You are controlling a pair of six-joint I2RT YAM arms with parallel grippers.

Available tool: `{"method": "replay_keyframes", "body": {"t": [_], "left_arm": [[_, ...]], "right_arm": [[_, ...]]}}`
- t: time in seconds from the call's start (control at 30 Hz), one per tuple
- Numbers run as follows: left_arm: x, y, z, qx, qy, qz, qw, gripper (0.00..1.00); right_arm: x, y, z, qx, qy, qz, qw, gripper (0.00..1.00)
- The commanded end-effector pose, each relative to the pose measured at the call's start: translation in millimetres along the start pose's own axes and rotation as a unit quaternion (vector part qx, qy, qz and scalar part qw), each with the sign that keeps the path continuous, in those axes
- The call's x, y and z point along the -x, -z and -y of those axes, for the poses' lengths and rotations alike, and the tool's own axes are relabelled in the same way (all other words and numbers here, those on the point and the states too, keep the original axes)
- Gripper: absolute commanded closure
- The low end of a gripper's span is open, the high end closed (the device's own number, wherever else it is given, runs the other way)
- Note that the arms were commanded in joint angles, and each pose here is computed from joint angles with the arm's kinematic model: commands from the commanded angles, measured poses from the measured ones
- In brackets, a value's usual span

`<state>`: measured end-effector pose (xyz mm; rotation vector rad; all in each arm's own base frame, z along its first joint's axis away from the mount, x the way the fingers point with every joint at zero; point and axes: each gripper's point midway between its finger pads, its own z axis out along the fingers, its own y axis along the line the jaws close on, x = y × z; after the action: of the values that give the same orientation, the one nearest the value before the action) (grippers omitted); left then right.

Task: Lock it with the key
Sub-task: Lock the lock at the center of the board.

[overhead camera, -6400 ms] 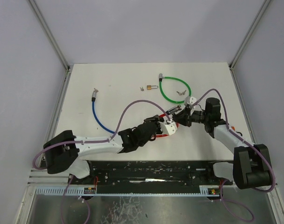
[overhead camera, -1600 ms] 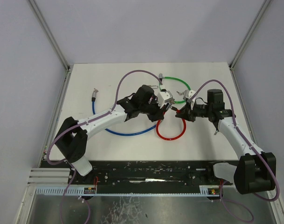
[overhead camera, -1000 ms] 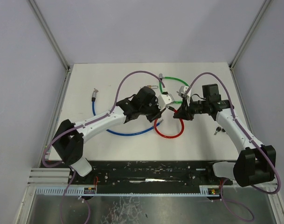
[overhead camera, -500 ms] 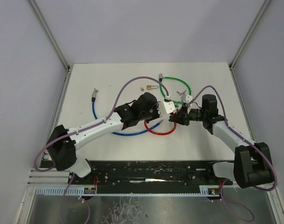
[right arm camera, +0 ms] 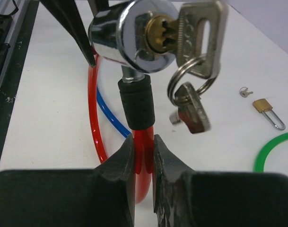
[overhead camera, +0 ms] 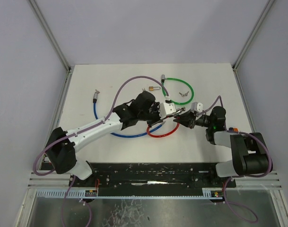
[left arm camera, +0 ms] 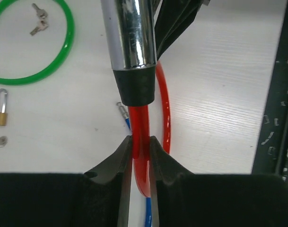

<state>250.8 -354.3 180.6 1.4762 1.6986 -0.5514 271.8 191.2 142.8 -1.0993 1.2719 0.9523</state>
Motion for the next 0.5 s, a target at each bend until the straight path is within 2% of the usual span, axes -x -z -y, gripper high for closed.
{"method": "replay_keyframes", "body": {"t": [0.0, 0.13, 0.37, 0.47], "left_arm": [[24, 1, 28, -0.099, 0.049, 0.044, 0.993, 1.0], [28, -4, 15, -0.082, 0.075, 0.044, 0.993, 1.0], [51, 8, 5, -0.029, 0.048, 0.166, 0.984, 1.0], [50, 3, 8, -0.032, 0.049, 0.184, 0.981, 1.0]], "right_arm": [[26, -1, -6, 0.018, 0.105, 0.043, 0.993, 1.0], [26, 2, -11, 0.016, 0.124, 0.041, 0.991, 1.0], [10, 5, -9, 0.024, 0.093, -0.022, 0.995, 1.0], [11, 6, -10, 0.023, 0.086, -0.021, 0.996, 1.0]]}}
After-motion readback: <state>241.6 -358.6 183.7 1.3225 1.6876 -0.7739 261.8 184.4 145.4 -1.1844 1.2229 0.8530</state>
